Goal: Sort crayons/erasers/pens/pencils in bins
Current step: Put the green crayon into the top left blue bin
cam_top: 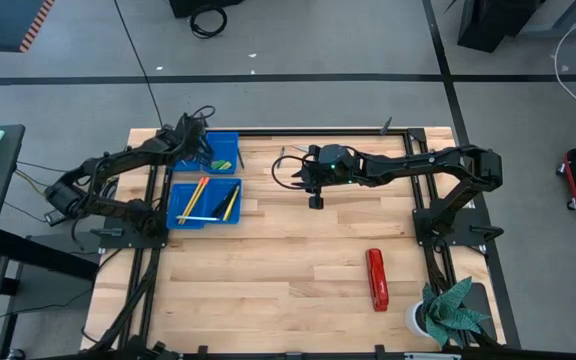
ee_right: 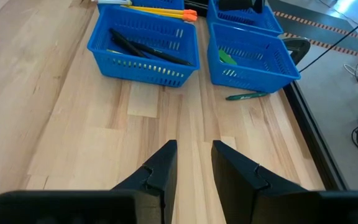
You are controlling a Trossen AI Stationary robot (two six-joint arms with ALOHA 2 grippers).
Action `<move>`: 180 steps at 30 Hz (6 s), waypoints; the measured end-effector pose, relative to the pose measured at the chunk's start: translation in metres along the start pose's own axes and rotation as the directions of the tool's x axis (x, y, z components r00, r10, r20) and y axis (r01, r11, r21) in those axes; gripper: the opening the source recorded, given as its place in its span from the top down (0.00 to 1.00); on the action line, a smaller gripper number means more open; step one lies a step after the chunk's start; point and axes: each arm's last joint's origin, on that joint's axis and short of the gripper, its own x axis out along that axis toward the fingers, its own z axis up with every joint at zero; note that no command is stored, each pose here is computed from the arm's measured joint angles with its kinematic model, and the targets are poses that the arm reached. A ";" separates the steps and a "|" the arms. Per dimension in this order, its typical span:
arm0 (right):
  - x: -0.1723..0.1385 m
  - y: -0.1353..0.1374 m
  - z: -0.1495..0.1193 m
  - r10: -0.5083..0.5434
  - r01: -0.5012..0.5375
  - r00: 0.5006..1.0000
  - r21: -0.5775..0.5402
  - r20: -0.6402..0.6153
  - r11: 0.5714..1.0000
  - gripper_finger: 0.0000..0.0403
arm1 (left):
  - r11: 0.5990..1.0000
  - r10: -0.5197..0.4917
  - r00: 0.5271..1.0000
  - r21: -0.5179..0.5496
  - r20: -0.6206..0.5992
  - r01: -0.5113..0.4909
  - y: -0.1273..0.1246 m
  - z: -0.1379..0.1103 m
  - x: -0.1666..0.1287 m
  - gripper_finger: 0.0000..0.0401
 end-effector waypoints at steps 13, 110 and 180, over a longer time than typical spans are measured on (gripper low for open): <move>0.041 -0.028 0.023 -0.147 0.083 0.980 -0.392 -0.135 0.916 0.74 | 0.964 -0.264 0.890 0.127 0.373 0.233 -0.013 0.016 -0.077 0.93; -0.064 -0.084 0.093 0.027 -0.040 0.964 -0.043 -0.264 0.998 0.72 | 0.860 -0.439 0.897 0.306 0.038 0.408 -0.202 0.099 0.034 0.94; -0.063 -0.075 0.094 0.055 -0.069 0.957 -0.038 -0.285 0.997 0.72 | 0.753 -0.500 0.789 0.270 -0.359 0.600 -0.206 0.161 0.067 0.97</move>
